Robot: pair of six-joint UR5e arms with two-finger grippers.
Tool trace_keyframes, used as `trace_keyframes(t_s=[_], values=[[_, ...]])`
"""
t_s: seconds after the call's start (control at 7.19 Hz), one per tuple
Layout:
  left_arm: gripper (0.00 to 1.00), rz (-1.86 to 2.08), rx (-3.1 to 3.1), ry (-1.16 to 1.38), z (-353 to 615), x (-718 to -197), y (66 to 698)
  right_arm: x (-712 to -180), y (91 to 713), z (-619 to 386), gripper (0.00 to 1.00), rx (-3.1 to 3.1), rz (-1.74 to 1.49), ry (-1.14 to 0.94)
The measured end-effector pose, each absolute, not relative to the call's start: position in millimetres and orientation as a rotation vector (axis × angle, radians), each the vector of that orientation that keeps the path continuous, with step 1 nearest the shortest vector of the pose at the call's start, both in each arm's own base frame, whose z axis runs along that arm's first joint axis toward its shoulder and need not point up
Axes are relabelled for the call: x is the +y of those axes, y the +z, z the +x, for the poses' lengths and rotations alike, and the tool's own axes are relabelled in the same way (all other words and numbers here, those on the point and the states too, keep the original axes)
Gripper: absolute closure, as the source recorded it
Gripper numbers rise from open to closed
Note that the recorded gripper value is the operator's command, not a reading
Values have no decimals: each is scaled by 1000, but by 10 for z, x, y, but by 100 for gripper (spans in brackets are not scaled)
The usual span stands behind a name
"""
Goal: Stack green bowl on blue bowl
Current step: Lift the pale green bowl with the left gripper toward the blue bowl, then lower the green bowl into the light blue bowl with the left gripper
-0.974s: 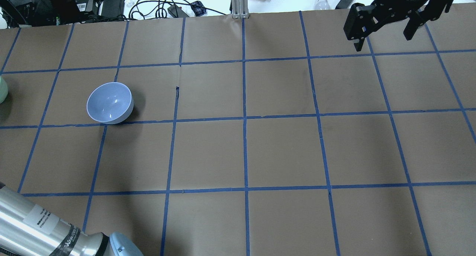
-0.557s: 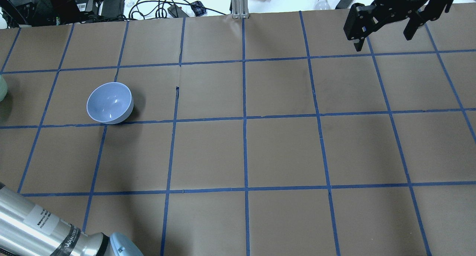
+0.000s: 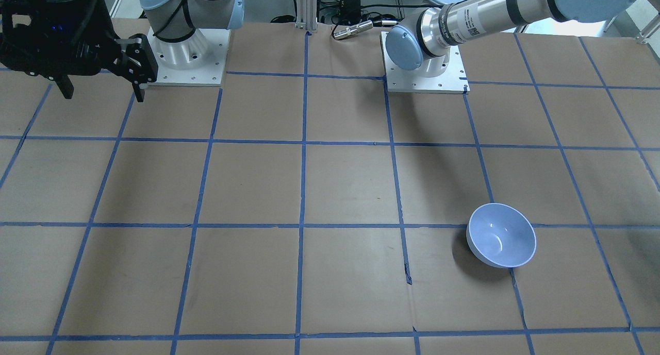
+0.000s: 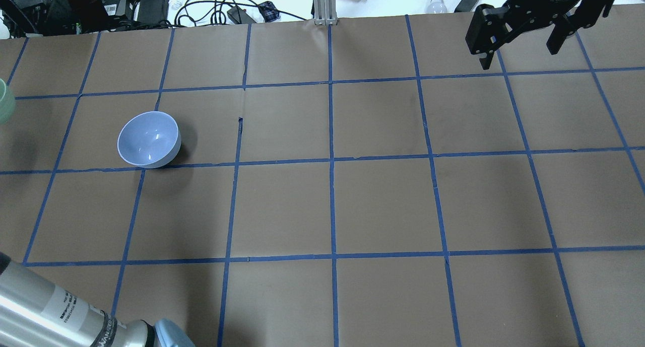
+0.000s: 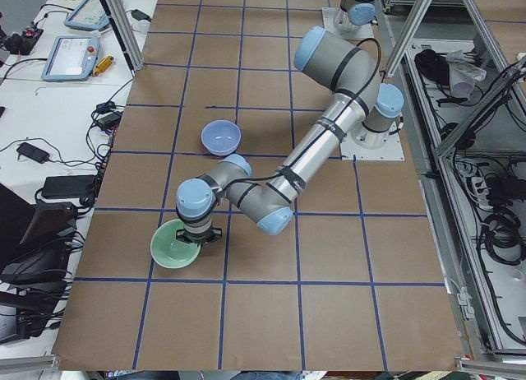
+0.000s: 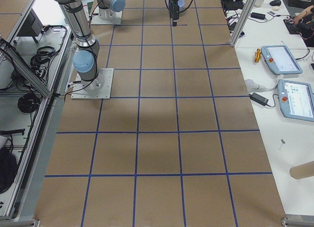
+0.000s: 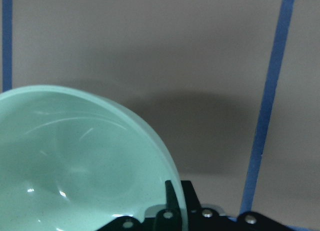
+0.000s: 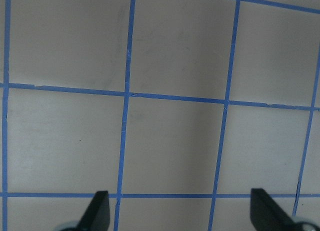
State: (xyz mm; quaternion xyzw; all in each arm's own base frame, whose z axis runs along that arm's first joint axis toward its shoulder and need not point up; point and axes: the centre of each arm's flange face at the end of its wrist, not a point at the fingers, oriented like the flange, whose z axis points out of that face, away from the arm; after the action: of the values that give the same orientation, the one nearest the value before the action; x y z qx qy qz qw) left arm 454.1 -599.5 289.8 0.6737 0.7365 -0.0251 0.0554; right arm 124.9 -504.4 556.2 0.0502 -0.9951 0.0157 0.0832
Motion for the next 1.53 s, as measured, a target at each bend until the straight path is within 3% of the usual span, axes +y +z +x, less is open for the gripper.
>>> trace_keyframes(t_s=[0.56, 0.97, 1.53], values=[[100, 2183, 2143, -104, 2729, -5871, 3344, -5044, 5562, 1250, 0, -2971, 150, 47], [100, 2200, 2102, -112, 1406, -5500, 3488, -5044, 5562, 1249, 0, -2971, 150, 47], [100, 2164, 2145, -128, 855, -4969, 3101, -5044, 5561, 1249, 0, -2971, 150, 47]])
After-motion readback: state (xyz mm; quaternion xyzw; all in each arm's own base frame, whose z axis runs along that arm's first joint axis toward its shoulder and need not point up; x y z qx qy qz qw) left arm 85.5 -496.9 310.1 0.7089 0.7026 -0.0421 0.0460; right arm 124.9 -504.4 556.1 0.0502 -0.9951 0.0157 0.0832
